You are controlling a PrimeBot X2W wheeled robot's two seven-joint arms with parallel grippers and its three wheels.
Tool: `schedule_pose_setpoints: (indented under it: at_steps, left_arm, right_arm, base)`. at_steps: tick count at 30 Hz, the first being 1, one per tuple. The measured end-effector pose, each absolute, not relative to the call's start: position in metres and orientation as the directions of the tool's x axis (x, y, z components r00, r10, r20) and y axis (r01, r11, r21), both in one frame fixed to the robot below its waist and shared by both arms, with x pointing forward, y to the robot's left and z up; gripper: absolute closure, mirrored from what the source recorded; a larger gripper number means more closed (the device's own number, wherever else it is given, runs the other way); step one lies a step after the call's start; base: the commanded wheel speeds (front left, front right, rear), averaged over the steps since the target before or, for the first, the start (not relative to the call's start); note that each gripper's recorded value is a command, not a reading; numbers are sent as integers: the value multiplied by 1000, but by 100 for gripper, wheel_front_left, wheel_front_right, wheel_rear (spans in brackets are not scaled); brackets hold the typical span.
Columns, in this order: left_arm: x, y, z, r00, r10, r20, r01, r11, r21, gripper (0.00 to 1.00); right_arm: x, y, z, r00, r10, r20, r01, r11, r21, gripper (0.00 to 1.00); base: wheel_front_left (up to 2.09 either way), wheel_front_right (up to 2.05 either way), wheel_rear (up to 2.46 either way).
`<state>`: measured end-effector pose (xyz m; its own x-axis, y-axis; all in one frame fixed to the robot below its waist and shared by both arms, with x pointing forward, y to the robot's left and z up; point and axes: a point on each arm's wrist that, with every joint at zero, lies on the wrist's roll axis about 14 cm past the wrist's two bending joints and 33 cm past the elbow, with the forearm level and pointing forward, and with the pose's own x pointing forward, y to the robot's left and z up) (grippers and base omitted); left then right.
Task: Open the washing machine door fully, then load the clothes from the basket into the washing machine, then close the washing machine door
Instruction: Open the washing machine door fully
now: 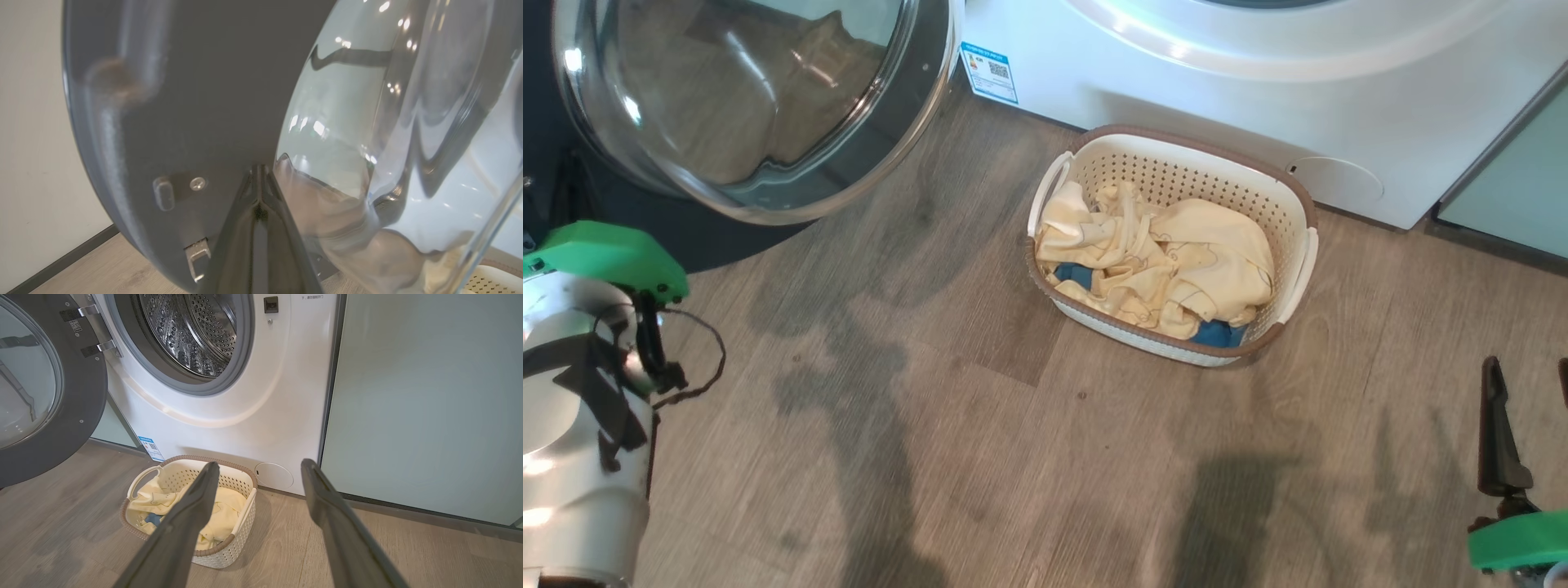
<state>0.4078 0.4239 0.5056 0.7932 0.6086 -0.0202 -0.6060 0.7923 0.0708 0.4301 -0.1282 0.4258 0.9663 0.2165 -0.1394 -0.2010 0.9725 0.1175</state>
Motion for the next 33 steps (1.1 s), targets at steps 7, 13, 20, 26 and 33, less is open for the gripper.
schedule_pose_setpoints:
  at_steps: [7,13,20,26,33]
  left_arm:
    - [404,417,517,794,607,27,-608,793,46,100]
    - [385,410,510,792,610,22,-610,792,31,100]
    - [367,393,519,804,590,69,-592,806,14,100]
    - [349,367,522,830,550,93,-551,835,-18,100]
    - [341,330,521,881,461,101,-461,887,-30,15]
  right_arm:
    - [429,-129,428,967,215,-136,-200,973,115,0]
    - [427,-129,434,969,214,-121,-201,973,112,0]
    - [422,-130,443,972,210,-103,-199,974,109,0]
    - [417,-134,454,978,196,-73,-188,976,105,0]
    - [406,-144,459,984,169,-62,-162,982,101,0]
  base:
    - [0,0,0]
    - [0,0,0]
    - [0,0,0]
    - [0,0,0]
    - [0,0,0]
